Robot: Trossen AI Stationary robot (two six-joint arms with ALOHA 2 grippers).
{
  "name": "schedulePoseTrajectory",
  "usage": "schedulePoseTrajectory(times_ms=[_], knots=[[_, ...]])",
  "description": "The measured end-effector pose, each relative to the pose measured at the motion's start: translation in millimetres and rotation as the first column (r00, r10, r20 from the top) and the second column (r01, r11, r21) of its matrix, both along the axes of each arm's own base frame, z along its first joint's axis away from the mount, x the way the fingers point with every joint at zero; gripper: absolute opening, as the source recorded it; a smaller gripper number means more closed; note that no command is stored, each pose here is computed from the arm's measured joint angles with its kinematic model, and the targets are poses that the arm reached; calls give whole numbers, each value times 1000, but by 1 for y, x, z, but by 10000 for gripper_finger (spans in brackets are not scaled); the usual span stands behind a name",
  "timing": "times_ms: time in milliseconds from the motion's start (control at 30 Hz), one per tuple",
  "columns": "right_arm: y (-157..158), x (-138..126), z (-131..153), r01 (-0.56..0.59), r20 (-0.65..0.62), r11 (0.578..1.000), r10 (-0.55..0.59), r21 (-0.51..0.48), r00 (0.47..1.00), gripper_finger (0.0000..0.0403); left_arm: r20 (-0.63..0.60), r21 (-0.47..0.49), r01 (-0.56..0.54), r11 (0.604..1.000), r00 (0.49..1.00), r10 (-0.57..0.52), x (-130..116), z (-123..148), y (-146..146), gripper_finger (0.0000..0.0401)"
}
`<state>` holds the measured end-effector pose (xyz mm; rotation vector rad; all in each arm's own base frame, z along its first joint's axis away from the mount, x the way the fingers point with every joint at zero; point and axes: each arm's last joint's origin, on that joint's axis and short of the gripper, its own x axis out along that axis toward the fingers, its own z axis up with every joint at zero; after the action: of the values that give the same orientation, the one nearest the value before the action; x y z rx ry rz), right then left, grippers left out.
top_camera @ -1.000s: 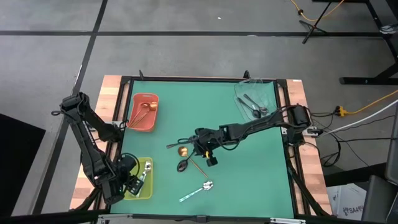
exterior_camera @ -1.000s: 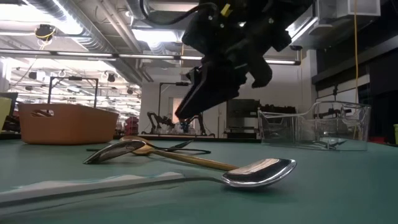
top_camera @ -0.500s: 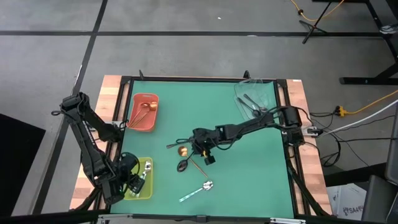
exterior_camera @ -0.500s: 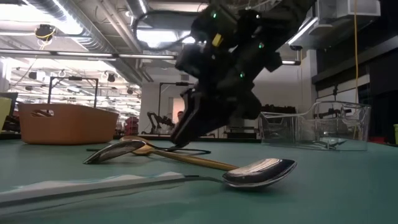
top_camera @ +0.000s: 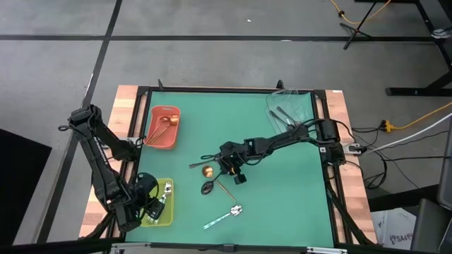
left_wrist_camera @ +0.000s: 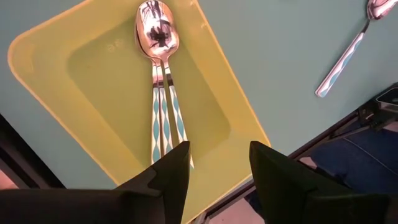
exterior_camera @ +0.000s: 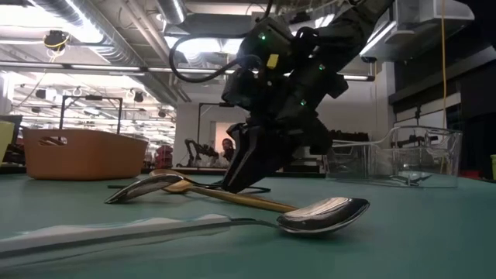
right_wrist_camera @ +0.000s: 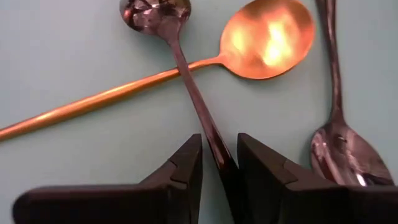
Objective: Sort silverware by color (type)
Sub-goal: Put the black spoon into the transparent bin
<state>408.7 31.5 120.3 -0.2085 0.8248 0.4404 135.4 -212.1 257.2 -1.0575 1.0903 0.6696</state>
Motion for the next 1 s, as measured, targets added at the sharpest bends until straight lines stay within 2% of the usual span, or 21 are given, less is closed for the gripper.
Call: schedulePoseTrajectory(times_ms=[500,833,1000], knots=[[0,-4,-2,-8,-51,1000,8,8,999,90,12,4,-4,1000,1000,4,0,0,0,160],[0,-4,-1,1,-50,1000,-1,-6,999,12,159,71,-44,997,987,32,5,2,1,160],[0,-4,-1,2,-42,1000,-2,-7,999,8,308,146,-104,984,950,55,8,5,4,160]])
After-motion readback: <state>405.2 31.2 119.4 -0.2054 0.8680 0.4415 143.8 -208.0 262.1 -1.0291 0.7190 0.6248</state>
